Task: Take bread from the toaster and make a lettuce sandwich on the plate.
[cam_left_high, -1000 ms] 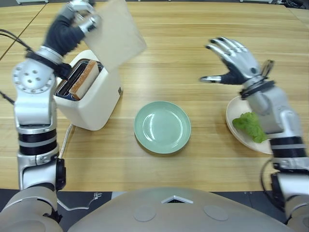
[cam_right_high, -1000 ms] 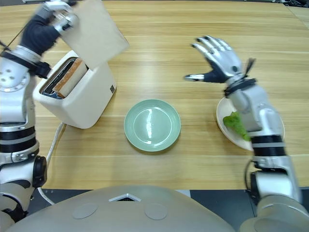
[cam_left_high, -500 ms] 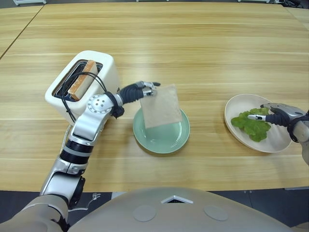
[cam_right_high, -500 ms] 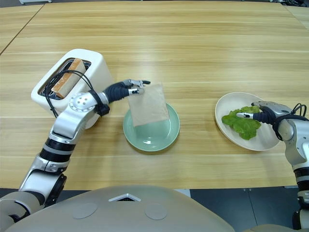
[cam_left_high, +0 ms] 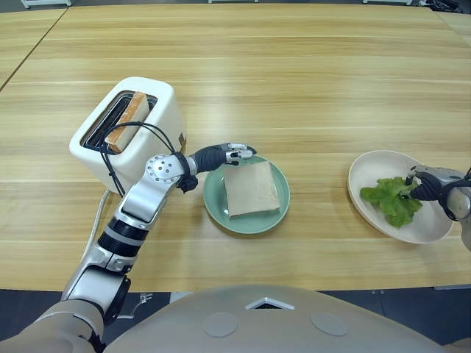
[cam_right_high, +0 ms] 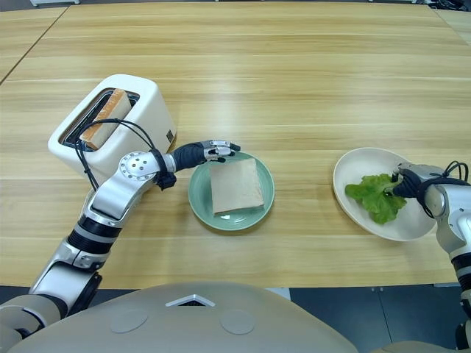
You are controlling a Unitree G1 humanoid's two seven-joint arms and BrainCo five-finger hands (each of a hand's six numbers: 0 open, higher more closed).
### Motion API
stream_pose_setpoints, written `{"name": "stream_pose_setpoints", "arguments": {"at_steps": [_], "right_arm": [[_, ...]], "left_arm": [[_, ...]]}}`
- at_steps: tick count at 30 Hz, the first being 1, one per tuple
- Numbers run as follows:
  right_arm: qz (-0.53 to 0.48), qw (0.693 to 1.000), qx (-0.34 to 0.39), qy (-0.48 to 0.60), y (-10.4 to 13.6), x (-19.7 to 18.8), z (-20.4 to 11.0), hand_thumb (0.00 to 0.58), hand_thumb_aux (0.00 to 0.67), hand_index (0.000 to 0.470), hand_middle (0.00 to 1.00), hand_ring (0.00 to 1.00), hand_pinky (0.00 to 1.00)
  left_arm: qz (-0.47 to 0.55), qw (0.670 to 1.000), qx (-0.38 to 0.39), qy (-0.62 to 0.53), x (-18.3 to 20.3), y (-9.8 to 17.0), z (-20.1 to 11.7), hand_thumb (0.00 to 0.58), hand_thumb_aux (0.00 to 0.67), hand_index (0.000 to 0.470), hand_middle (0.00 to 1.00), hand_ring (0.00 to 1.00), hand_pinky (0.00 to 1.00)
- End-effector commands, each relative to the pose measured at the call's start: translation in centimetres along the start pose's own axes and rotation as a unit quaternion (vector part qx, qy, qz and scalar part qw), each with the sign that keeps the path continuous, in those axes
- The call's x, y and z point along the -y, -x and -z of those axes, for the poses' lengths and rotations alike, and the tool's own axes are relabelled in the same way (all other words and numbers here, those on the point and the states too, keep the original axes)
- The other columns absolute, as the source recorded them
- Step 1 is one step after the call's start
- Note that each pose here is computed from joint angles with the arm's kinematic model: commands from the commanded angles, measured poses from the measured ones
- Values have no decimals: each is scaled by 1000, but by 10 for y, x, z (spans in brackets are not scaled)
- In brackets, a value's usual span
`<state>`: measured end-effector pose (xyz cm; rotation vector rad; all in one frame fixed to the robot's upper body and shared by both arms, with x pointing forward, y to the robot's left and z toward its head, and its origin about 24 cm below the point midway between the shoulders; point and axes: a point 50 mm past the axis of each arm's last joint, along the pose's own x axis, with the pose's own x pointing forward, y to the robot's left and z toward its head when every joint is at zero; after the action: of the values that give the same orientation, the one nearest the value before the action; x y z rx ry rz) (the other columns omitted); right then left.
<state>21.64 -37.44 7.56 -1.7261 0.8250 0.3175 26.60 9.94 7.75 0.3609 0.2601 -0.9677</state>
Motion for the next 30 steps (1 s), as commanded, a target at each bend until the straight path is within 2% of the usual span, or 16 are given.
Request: {"name": "stream_pose_setpoints", "arguments": {"at_steps": [1, 5, 7, 10, 13, 16, 24, 30], "right_arm": [[-3, 1000, 11, 26, -2, -4, -8, 580, 670, 470, 0, 0, 0], [99, 994, 24, 48, 5, 27, -12, 580, 670, 470, 0, 0, 0], [170, 982, 53, 59, 12, 46, -22, 580, 670, 470, 0, 0, 0], [253, 953, 154, 63, 27, 64, -56, 580, 670, 470, 0, 0, 0], [311, 911, 267, 48, 50, 73, -88, 580, 670, 470, 0, 0, 0], [341, 879, 331, 41, 66, 75, -101, 580, 670, 470, 0, 0, 0], [424, 801, 420, 42, 101, 87, -119, 580, 670, 470, 0, 0, 0], [456, 746, 485, 7, 109, 91, -142, 580, 670, 470, 0, 0, 0]], "left_arm": [[-6, 1000, -4, -3, -3, 4, -1, 0, 0, 0, 0, 0, 0], [-15, 1000, 5, -10, -7, 7, -7, 0, 0, 0, 0, 0, 0], [-17, 1000, 9, -14, -8, 8, -10, 0, 0, 0, 0, 0, 0], [-21, 999, 16, -20, -9, 9, -15, 0, 0, 0, 0, 0, 0], [-24, 999, 21, -25, -11, 9, -19, 0, 0, 0, 0, 0, 0], [-25, 999, 24, -27, -12, 8, -21, 0, 0, 0, 0, 0, 0], [-30, 998, 30, -36, -15, 4, -26, 0, 0, 0, 0, 0, 0], [-54, 996, 47, -44, -24, 8, -36, 0, 0, 0, 0, 0, 0]]}}
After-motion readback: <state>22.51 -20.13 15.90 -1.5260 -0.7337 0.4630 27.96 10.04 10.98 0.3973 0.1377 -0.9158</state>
